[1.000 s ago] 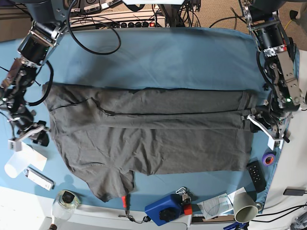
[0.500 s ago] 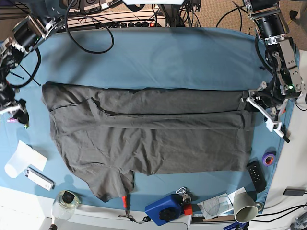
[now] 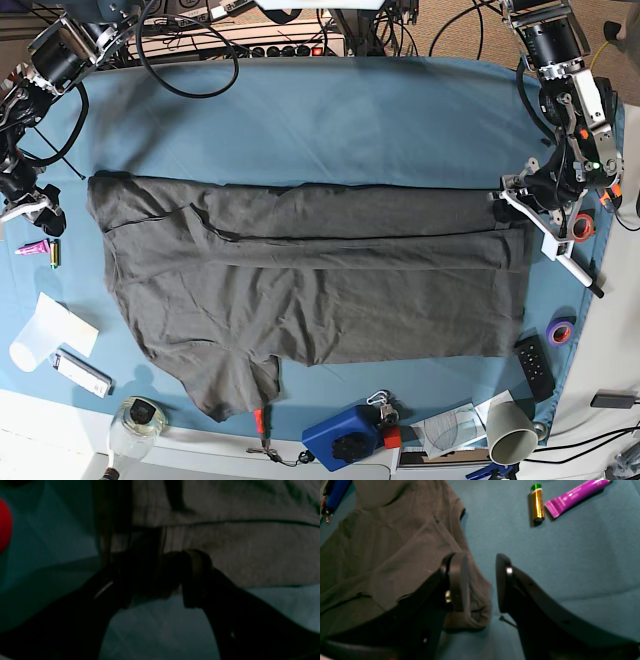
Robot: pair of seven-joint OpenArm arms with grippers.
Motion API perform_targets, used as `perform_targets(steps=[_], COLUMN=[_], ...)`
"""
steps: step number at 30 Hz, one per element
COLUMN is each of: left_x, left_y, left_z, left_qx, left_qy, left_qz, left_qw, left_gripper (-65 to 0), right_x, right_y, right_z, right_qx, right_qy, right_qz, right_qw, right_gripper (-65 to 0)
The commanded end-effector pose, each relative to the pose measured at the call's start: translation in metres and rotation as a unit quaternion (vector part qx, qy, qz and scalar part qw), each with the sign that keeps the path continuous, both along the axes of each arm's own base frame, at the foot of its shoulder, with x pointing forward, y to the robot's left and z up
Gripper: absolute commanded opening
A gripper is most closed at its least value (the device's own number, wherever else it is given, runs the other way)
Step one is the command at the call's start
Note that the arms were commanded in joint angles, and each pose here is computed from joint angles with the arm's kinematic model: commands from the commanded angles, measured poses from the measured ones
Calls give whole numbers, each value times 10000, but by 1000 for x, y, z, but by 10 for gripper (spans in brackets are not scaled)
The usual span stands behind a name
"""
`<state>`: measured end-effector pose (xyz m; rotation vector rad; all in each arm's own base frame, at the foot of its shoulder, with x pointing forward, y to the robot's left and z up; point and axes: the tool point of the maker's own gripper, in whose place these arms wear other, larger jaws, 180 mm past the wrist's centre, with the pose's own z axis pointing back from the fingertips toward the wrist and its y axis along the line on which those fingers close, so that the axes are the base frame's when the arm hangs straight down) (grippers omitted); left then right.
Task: Fold the T-shirt properly
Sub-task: 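Regrasp the folded edge with both grippers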
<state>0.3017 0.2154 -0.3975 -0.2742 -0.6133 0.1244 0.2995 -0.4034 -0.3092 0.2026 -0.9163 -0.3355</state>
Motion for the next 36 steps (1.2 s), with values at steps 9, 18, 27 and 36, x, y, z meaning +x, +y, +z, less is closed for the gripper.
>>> perform_targets(steps=[9,18,27,36], left_x=[-3,-4,-6,-4], left_y=[7,3,2,-1], left_z=[-9,-8,-9,-7], left_qx=[68,-44,-62,-178], left_qy=[218,244,303,252], left_qz=[76,47,25,17], left_qw=[9997,9997,9995,9995], left_gripper=[-347,-347,-347,-347], right_x=[0,0,-8,-24], right_y=[-16,-3,16,32], right_z=[11,-6,-64,-99], right_qx=[-140,5,858,1452], right_qy=[-20,236,712,1013], right_qz=[-253,-123,-82,18], right_qw=[9996,9996,9937,9842], right_gripper=[-452,-452,-452,-452])
